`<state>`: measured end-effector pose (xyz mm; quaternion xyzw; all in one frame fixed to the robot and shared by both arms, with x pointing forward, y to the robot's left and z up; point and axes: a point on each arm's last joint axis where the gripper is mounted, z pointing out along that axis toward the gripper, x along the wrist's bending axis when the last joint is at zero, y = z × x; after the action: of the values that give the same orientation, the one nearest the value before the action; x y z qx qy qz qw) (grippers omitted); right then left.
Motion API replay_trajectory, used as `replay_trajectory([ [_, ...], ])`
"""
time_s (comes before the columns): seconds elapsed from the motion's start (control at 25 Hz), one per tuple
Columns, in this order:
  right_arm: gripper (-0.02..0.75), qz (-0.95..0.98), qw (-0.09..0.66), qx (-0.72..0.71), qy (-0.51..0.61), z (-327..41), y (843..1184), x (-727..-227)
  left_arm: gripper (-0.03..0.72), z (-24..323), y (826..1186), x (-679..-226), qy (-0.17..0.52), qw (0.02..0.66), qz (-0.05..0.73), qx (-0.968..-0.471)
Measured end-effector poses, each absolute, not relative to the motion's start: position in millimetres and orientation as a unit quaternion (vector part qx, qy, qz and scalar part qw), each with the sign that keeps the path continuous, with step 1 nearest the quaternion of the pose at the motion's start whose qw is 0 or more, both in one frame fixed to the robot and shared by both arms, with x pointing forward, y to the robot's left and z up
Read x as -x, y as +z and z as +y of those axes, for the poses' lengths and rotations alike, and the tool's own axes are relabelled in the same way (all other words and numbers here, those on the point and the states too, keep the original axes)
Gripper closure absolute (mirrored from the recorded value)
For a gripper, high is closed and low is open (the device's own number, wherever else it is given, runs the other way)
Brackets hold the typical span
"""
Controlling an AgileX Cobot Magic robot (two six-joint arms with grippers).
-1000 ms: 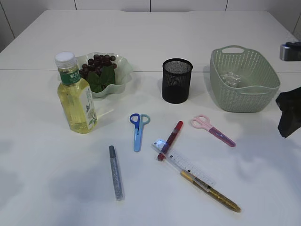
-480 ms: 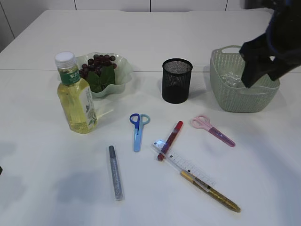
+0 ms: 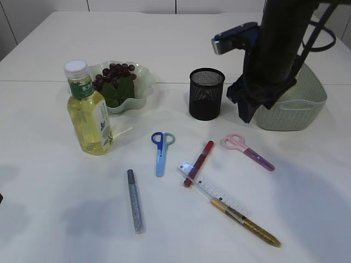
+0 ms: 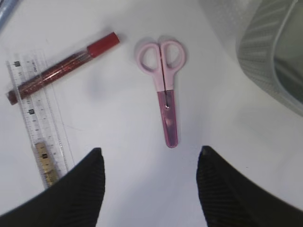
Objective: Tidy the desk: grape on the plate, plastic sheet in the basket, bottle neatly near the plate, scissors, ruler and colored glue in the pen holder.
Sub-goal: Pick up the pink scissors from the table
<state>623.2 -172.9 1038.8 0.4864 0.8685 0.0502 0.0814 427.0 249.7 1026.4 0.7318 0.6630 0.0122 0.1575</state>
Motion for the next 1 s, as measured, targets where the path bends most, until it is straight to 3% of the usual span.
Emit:
replay_trajectory([
  [0.24, 0.258, 0.874, 0.067, -0.481, 0.002, -173, 1000, -636, 0.202, 250, 1026, -427, 0.012, 0.157, 0.663, -0.732],
  [1.0, 0.258, 0.875, 0.028, -0.484, 0.011, -163, 964, -645, 0.202, 250, 1026, -427, 0.012, 0.157, 0.663, -0.732],
])
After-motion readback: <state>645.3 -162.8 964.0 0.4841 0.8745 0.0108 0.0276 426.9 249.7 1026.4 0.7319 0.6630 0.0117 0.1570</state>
